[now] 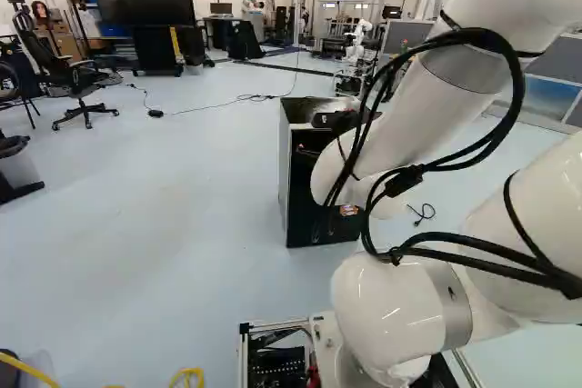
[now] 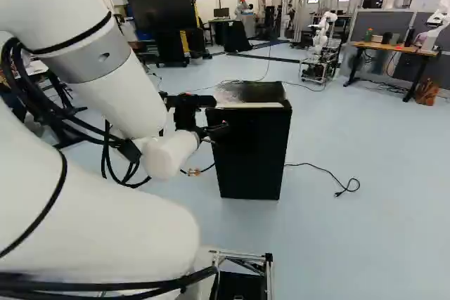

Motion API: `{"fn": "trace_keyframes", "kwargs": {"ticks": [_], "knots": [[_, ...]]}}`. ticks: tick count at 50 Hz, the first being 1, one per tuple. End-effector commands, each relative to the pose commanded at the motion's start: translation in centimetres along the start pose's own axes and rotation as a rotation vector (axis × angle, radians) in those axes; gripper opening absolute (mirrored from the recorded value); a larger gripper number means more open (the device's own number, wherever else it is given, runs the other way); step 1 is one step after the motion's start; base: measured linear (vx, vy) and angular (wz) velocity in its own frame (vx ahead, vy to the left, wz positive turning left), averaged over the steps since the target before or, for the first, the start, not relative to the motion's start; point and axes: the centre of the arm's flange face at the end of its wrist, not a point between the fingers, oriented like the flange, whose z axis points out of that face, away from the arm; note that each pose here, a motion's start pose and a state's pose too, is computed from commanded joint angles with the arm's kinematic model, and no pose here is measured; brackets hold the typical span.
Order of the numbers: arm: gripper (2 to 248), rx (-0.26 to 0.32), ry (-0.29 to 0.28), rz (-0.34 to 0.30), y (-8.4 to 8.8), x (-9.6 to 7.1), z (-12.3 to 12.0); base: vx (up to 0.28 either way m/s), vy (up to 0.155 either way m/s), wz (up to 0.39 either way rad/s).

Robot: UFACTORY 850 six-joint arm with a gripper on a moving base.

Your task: Grab a drink from the fridge

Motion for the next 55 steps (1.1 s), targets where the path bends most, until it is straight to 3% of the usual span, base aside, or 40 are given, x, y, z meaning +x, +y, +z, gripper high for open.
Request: {"fn": "trace_keyframes", "kwargs": {"ticks": [55], "knots": [[247, 0.000, 0.000, 0.000, 0.00, 0.00, 0.00, 0.043, 0.095, -0.019]]}}
